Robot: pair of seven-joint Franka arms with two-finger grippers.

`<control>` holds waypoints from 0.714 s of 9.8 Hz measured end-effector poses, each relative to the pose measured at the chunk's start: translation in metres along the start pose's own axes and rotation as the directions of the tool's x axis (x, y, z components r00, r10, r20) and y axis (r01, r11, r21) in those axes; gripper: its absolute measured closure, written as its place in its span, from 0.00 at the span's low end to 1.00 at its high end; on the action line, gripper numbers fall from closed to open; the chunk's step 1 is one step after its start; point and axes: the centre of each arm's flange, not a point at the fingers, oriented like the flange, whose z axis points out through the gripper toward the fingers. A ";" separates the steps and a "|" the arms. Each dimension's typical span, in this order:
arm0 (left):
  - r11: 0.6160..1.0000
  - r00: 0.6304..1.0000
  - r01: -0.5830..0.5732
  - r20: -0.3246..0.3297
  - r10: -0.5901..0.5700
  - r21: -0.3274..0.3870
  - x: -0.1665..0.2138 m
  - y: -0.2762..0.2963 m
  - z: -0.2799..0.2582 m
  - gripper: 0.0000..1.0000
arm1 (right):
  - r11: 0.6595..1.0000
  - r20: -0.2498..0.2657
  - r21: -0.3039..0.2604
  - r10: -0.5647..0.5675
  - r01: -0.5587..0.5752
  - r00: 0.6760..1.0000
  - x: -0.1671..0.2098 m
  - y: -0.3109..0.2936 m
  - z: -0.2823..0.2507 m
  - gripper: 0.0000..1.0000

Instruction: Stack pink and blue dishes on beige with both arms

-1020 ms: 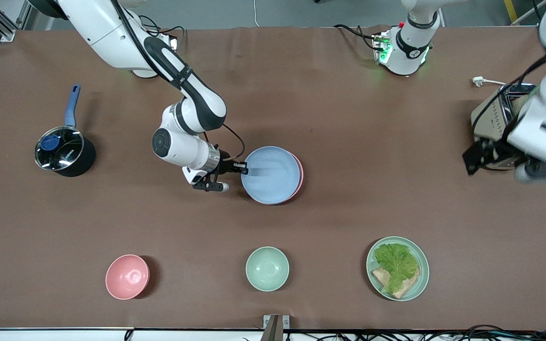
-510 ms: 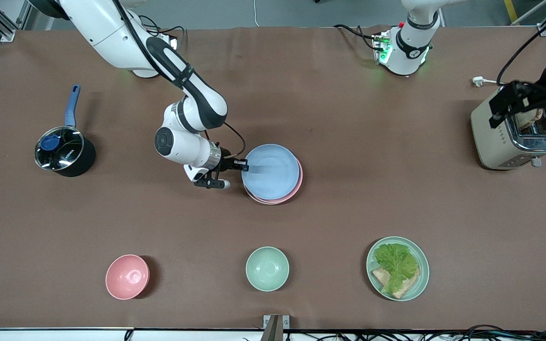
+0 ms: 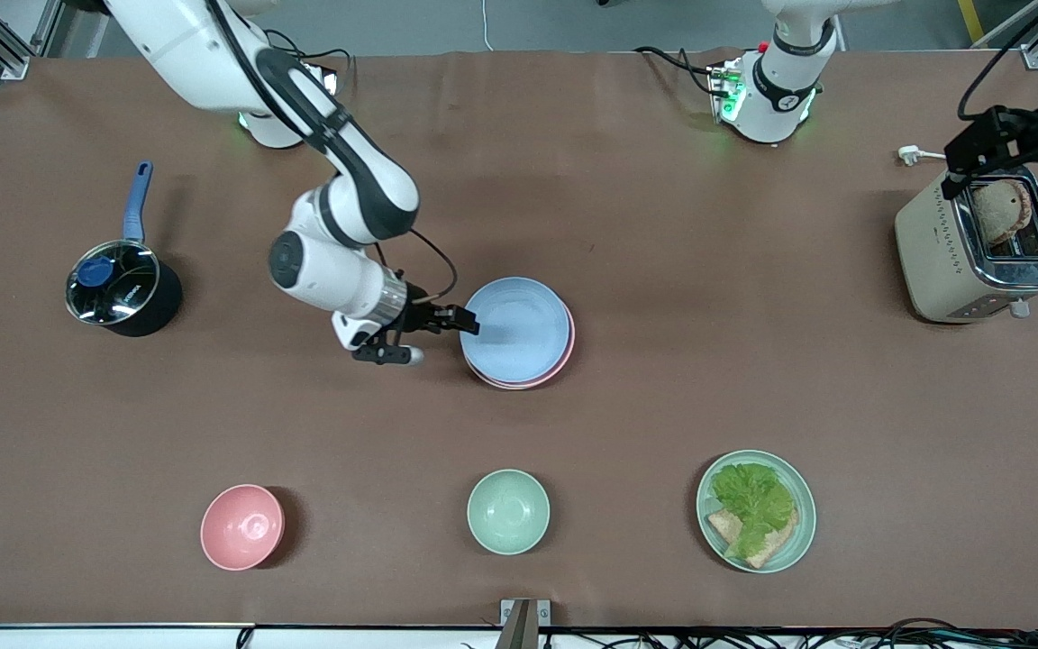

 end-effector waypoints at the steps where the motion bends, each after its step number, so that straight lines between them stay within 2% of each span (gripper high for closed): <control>1: 1.000 1.000 0.004 0.004 -0.004 0.002 -0.007 -0.001 0.000 0.00 | 1.000 -0.007 -0.012 -0.008 0.008 1.000 0.010 0.006 -0.039 0.00; 2: 1.000 1.000 0.007 0.010 -0.007 0.005 -0.012 -0.002 0.001 0.00 | 0.998 -0.017 -0.053 -0.026 0.025 1.000 0.020 0.017 -0.076 0.00; 4: 1.000 1.000 0.002 0.024 -0.002 0.006 -0.016 0.001 0.007 0.00 | 0.983 -0.052 -0.178 -0.060 0.050 0.997 0.033 0.050 -0.158 0.00; 5: 1.000 1.000 0.000 0.026 0.000 0.006 -0.016 0.002 0.008 0.00 | 0.967 -0.090 -0.250 -0.066 0.042 0.994 0.036 0.071 -0.205 0.00; 7: 1.000 1.000 -0.002 0.031 0.001 0.006 -0.016 0.002 0.011 0.00 | 0.935 -0.187 -0.355 -0.070 -0.001 0.980 0.039 0.108 -0.290 0.00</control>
